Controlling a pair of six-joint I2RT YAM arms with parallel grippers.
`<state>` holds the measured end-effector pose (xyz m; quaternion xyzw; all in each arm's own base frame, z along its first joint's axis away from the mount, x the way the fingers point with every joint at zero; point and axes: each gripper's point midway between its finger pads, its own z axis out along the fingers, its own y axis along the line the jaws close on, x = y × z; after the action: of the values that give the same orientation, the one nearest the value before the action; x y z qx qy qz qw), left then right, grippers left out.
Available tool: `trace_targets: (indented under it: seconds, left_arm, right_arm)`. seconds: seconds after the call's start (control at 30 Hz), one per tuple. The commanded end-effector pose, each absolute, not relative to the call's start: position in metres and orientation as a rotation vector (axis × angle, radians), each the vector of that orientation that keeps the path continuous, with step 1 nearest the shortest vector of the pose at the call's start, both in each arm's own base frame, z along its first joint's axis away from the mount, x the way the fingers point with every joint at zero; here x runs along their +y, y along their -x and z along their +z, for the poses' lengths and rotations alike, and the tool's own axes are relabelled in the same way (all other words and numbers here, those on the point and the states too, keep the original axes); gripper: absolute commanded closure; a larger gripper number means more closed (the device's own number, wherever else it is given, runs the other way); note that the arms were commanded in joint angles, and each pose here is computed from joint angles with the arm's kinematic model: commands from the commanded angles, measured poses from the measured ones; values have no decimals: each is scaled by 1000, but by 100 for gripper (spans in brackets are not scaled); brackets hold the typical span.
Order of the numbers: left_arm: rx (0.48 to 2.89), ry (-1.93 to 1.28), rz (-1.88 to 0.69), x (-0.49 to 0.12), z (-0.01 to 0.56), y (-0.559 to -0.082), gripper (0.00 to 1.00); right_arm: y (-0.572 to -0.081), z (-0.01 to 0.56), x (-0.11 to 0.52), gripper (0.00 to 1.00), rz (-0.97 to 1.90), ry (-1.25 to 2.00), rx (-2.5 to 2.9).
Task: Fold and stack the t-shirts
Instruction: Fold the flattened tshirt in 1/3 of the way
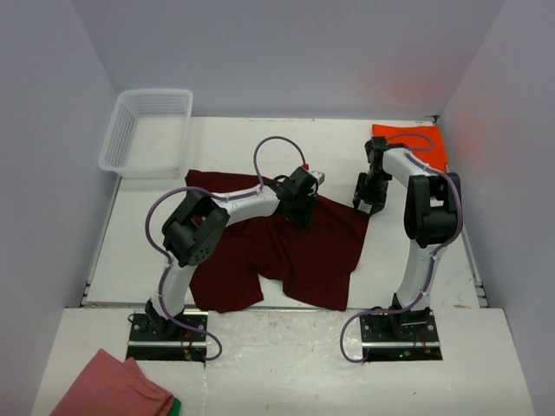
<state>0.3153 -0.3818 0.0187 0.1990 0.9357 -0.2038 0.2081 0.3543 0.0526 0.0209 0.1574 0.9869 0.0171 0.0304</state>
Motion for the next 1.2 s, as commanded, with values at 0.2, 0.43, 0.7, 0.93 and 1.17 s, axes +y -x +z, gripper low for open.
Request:
trace_targets:
  seconds: [0.2,0.43,0.7,0.93,1.17]
  left_arm:
    - [2569,-592,-556,-379,39,-314,100]
    - [2563,-601,-554,-377,44,-313,100]
    - [2560,-606,-572,-377,45,-311,100]
    - [2563,-611,-563,-374,42,-309,100]
    - [2557,-617,-575,-376,42,-309,100]
  right_arm:
    - [-346,27,60,55,148,-460,3098]
    - [-352,27,66,64,199,-473,3087]
    - [-355,28,66,78,196,-494,3081]
    - [-353,27,67,87,187,-518,3098]
    - [-354,29,60,100,121,-583,3084]
